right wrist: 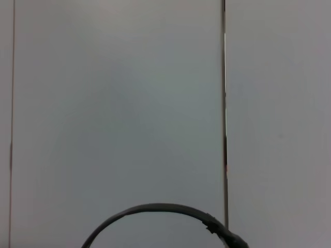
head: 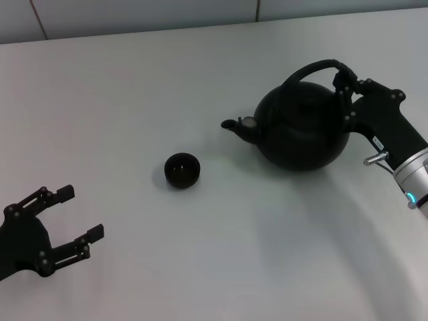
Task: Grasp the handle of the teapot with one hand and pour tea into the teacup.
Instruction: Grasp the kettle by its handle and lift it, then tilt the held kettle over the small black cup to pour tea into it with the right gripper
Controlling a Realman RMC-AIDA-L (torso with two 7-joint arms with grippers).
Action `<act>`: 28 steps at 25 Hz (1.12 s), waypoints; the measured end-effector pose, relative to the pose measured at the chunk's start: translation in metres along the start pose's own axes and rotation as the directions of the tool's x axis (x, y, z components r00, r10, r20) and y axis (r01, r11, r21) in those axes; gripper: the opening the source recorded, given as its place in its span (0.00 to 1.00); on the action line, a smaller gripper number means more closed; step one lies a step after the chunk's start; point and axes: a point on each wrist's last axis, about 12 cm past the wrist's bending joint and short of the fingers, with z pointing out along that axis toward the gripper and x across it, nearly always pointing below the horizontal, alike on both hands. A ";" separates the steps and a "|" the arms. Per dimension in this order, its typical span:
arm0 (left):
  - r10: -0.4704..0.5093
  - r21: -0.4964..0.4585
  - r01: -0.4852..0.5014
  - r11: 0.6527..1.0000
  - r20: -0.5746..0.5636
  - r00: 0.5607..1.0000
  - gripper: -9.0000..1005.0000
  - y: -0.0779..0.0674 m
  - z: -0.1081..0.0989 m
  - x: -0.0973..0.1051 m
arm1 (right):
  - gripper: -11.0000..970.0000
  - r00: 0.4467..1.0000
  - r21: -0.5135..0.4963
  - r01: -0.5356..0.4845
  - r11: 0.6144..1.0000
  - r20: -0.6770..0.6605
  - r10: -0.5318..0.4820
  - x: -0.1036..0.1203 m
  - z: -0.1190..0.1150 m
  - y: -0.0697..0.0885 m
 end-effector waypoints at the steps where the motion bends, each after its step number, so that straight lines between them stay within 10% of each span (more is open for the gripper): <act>1: 0.000 0.000 0.000 1.000 0.000 1.000 0.86 0.000 0.000 0.000 | 0.10 1.000 0.001 0.001 1.000 0.008 -0.001 -0.001 0.001 -0.001; 18: 0.001 0.007 -0.001 1.000 0.006 1.000 0.86 0.001 0.004 -0.002 | 0.10 0.996 -0.020 0.038 0.999 0.077 -0.036 -0.027 0.047 -0.018; 28: -0.008 -0.001 0.008 1.000 0.011 1.000 0.86 0.002 0.004 -0.001 | 0.10 1.000 -0.259 0.007 0.966 0.021 -0.001 -0.048 0.074 -0.028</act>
